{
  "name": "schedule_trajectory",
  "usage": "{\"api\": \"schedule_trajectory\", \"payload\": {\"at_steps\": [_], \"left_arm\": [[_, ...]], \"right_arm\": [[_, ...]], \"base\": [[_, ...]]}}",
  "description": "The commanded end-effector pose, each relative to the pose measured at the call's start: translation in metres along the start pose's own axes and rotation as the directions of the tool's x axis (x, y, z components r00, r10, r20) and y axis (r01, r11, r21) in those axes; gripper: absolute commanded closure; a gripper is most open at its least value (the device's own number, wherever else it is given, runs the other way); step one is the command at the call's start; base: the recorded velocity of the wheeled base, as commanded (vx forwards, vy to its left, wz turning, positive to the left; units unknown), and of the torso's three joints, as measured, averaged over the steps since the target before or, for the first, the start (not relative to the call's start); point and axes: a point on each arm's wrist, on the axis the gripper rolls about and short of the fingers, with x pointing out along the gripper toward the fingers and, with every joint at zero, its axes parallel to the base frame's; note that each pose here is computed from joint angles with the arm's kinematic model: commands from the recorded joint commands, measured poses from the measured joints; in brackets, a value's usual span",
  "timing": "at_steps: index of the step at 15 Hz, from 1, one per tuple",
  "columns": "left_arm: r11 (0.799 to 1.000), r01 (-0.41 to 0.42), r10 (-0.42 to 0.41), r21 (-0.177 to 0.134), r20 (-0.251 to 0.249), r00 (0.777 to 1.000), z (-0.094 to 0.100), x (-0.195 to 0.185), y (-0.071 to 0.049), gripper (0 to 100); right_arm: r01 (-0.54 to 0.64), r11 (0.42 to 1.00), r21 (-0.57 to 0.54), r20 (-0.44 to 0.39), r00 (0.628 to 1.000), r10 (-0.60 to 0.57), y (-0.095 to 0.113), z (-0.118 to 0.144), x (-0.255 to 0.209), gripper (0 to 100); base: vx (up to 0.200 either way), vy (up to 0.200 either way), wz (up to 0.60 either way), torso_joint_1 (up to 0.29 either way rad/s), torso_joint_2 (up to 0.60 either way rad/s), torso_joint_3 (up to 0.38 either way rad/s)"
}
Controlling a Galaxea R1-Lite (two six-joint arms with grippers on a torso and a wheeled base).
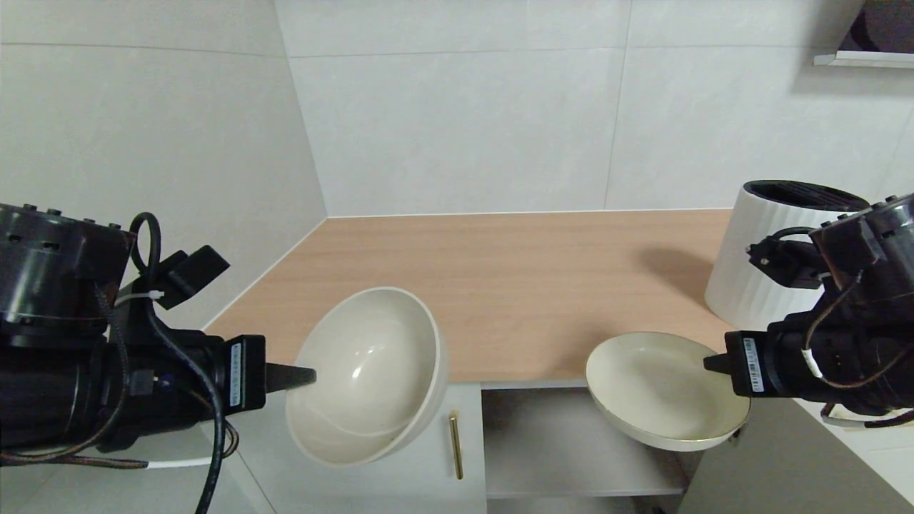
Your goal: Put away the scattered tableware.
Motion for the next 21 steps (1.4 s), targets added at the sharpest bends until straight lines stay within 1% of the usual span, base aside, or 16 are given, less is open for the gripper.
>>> {"api": "schedule_trajectory", "payload": {"at_steps": [1, 3, 5, 9, 12, 14, 17, 21], "left_arm": [[1.0, -0.006, 0.006, -0.002, -0.017, 1.0, -0.006, 0.001, 0.002, 100], [1.0, -0.006, 0.006, 0.0, -0.021, 1.0, -0.006, 0.001, 0.002, 100], [1.0, -0.013, 0.012, -0.003, -0.03, 0.999, -0.008, 0.001, 0.002, 100], [1.0, -0.011, 0.011, 0.003, -0.019, 1.0, -0.006, -0.001, 0.001, 100], [1.0, -0.006, 0.006, 0.009, -0.019, 1.0, -0.003, 0.001, -0.001, 100], [1.0, -0.008, 0.008, 0.008, -0.033, 0.999, -0.001, 0.007, -0.001, 100], [1.0, -0.006, 0.006, 0.016, -0.046, 0.999, -0.004, 0.009, -0.002, 100], [1.0, -0.005, 0.005, 0.016, -0.047, 0.999, -0.004, 0.009, -0.002, 100]], "right_arm": [[-0.001, 1.0, -0.003, 0.014, 1.0, 0.001, -0.006, -0.009, -0.012, 100], [-0.012, 1.0, -0.004, 0.029, 1.0, 0.012, -0.008, -0.011, -0.019, 100], [-0.01, 1.0, -0.006, 0.026, 1.0, 0.011, -0.007, -0.011, -0.018, 100], [-0.007, 1.0, -0.006, 0.02, 1.0, 0.007, -0.007, -0.011, -0.016, 100], [-0.002, 1.0, -0.008, 0.008, 1.0, 0.002, -0.006, -0.011, -0.009, 100], [0.007, 1.0, -0.011, -0.009, 1.0, -0.007, -0.005, -0.014, 0.003, 100], [0.01, 1.0, -0.012, -0.013, 1.0, -0.01, -0.004, -0.014, 0.009, 100], [0.014, 1.0, -0.014, -0.024, 1.0, -0.014, -0.005, -0.017, 0.011, 100]], "base": [[0.0, 0.0, 0.0, 0.0, 0.0, 0.0], [0.0, 0.0, 0.0, 0.0, 0.0, 0.0], [-0.2, 0.0, 0.0, -0.005, 0.0, 0.0], [-0.2, 0.0, 0.0, 0.006, 0.0, -0.004], [0.0, 0.0, 0.0, 0.0, 0.0, 0.0], [0.0, 0.0, 0.0, 0.0, 0.0, 0.0], [0.0, 0.0, 0.0, 0.0, 0.0, 0.0], [0.0, 0.0, 0.0, 0.0, 0.0, 0.0]]}}
